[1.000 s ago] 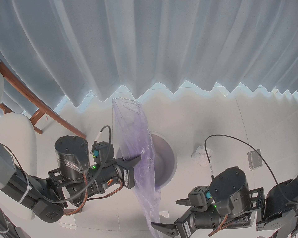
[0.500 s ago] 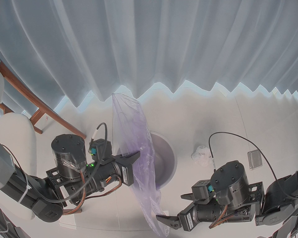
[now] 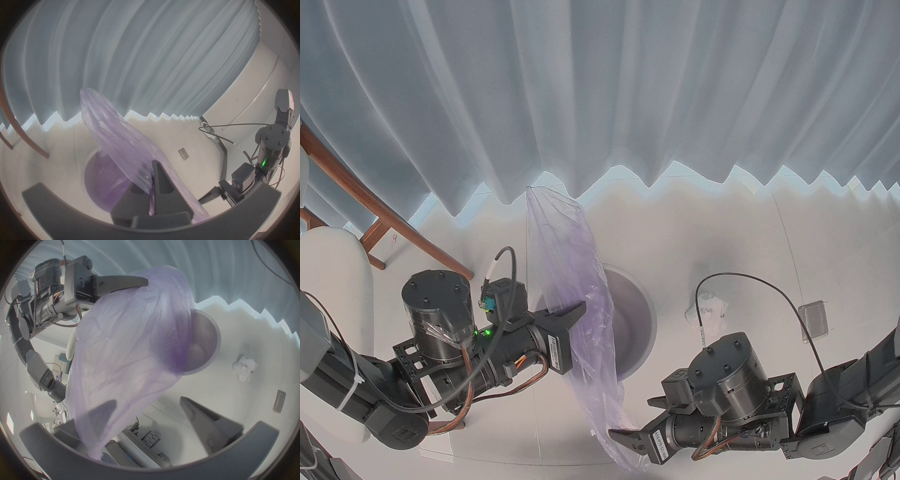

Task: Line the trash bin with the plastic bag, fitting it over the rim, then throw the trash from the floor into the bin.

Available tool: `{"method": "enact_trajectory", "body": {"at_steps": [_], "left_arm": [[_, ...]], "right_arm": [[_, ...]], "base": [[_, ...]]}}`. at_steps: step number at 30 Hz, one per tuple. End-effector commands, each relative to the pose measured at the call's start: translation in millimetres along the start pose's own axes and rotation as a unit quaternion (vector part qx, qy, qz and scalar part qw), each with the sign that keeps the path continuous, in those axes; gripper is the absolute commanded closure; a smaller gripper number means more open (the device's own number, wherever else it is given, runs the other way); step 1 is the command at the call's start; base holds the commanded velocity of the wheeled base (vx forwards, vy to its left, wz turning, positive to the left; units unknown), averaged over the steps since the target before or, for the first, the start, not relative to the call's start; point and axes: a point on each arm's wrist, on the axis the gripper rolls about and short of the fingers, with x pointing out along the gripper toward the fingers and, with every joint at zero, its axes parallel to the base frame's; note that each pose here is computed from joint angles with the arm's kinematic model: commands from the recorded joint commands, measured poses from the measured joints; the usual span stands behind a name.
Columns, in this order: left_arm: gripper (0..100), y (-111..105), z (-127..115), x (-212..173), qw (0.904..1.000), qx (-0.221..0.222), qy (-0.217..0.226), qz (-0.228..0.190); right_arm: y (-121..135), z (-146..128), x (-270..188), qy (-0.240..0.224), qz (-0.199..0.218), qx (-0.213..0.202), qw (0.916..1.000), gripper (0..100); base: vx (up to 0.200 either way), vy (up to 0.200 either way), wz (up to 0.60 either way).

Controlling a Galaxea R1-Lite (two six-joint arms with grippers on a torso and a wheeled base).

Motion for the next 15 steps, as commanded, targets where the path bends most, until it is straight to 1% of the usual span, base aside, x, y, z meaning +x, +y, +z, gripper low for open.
{"method": "enact_trajectory", "body": {"at_steps": [1, 3, 4, 6, 7, 8, 9, 10, 11, 12, 14, 15], "left_arm": [[100, -2, 1, 1, 0.9999, 0.008, -0.011, -0.006], [100, -4, 2, 0, 0.9996, 0.014, -0.022, -0.015], [100, -7, 4, 0, 0.9990, 0.013, -0.036, -0.025], [100, -7, 2, 3, 0.9989, 0.012, -0.038, -0.026], [100, -7, 2, 3, 0.9989, 0.012, -0.037, -0.026], [100, -6, -2, 6, 0.9992, 0.011, -0.031, -0.023], [100, -6, -3, 7, 0.9993, 0.011, -0.029, -0.023], [100, -5, -4, 7, 0.9993, 0.011, -0.027, -0.022], [100, -6, -5, 7, 0.9994, 0.010, -0.026, -0.022], [100, -5, -5, 8, 0.9994, 0.010, -0.024, -0.022], [100, -5, -5, 8, 0.9994, 0.010, -0.024, -0.022], [100, -4, -11, 11, 0.9997, 0.011, -0.014, -0.017]], "right_arm": [[1, 4, -2, -0.008, 0.003, 0.010, 0.9999, 100], [2, 9, -10, -0.025, 0.008, 0.033, 0.9991, 100], [3, 15, -23, -0.045, 0.017, 0.072, 0.9963, 100], [2, 21, -38, -0.065, 0.026, 0.120, 0.9903, 100], [1, 22, -40, -0.068, 0.027, 0.127, 0.9891, 100], [-7, 26, -49, -0.081, 0.022, 0.164, 0.9829, 100], [-15, 27, -52, -0.087, 0.012, 0.186, 0.9785, 100], [-23, 26, -54, -0.083, -0.001, 0.204, 0.9754, 100], [-25, 25, -54, -0.081, -0.005, 0.211, 0.9741, 100], [-33, 25, -55, -0.081, -0.017, 0.228, 0.9702, 100], [-33, 25, -55, -0.081, -0.017, 0.228, 0.9702, 100], [-52, 26, -61, -0.089, -0.030, 0.276, 0.9564, 100]], "base": [[0.000, 0.000, 0.00], [0.000, 0.000, 0.00], [0.000, 0.000, 0.00], [0.000, 0.000, 0.00], [0.000, 0.000, 0.00], [0.000, 0.000, 0.00], [0.000, 0.000, 0.00], [0.000, 0.000, 0.00], [0.000, 0.000, 0.00], [0.000, 0.000, 0.00], [0.000, 0.000, 0.00], [0.000, 0.000, 0.00]]}}
